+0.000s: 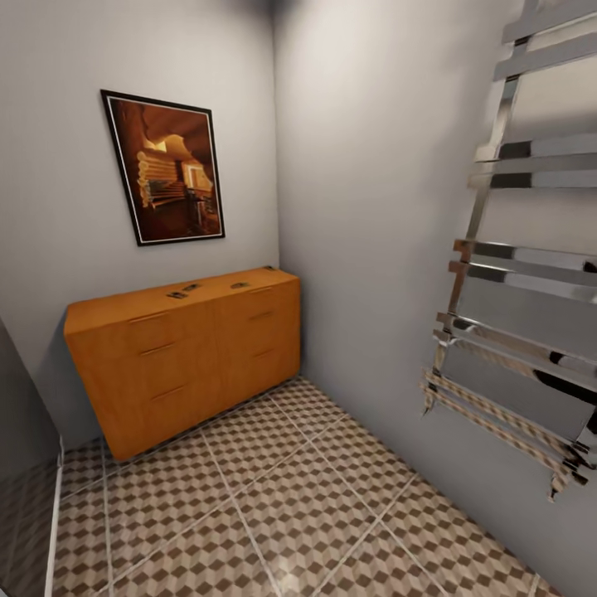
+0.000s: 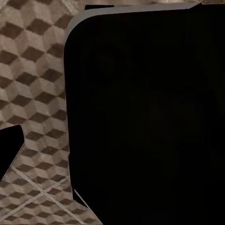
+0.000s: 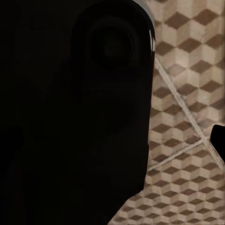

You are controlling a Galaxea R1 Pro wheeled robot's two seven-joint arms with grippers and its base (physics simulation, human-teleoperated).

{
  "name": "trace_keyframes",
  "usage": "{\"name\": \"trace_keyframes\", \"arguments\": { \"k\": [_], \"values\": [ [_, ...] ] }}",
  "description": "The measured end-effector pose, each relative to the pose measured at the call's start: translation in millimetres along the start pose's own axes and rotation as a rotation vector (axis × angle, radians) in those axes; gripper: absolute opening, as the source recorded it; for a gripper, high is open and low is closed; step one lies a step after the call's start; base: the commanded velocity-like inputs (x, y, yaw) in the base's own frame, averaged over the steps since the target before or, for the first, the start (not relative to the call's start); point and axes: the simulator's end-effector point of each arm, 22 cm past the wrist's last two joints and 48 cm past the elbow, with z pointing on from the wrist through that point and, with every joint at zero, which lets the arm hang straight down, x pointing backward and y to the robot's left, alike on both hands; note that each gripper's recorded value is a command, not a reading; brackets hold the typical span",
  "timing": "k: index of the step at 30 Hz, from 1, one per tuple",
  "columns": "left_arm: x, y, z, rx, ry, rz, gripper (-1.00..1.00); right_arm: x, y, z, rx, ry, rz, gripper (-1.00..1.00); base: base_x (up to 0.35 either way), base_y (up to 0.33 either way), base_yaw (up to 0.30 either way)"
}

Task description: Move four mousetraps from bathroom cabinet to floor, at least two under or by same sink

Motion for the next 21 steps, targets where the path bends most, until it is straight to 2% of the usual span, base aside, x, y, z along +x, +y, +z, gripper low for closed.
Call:
{"name": "trace_keyframes", "arguments": {
  "k": [21],
  "values": [
    [0.0, 0.2, 0.0, 0.0, 0.0, -0.002, 1.0, 1.5, 4.6, 0.0, -0.005, 0.007, 0.003, 1.0, 0.322, 0.0, 0.0]
  ]
}}
